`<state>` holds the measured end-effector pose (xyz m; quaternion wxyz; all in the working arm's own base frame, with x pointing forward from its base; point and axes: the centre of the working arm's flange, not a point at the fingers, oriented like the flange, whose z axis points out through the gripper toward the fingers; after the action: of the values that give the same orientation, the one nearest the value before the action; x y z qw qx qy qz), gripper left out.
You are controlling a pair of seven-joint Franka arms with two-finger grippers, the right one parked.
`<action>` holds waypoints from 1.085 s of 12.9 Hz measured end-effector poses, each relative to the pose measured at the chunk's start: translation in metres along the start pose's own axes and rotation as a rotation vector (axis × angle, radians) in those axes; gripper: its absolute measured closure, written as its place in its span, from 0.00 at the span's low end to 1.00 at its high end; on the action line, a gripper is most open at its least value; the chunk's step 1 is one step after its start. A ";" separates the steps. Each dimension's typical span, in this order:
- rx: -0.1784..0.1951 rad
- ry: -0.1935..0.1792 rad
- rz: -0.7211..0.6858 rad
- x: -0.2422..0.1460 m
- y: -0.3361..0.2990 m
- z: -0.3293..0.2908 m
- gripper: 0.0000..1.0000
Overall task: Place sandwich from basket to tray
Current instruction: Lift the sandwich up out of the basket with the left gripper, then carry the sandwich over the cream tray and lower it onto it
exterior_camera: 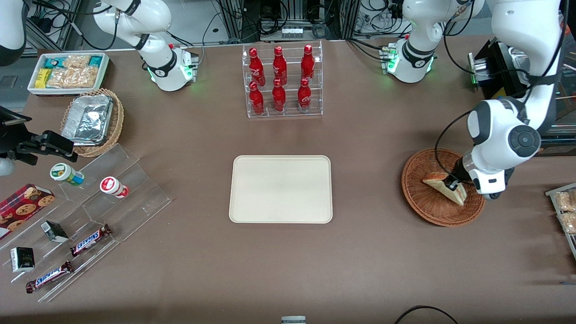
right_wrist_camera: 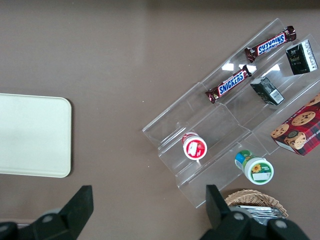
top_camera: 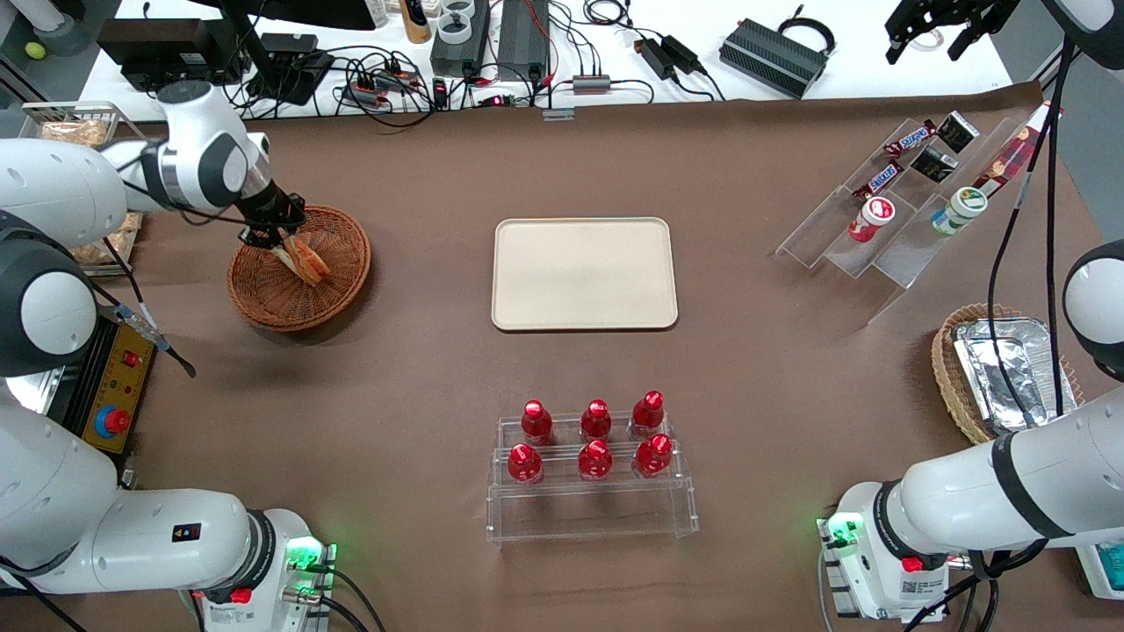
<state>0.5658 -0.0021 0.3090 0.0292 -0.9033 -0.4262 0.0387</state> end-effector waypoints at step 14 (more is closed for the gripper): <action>-0.025 0.082 0.369 -0.169 0.139 -0.156 0.83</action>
<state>0.5798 -0.2242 0.4602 0.0280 -0.9673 -0.2521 0.0011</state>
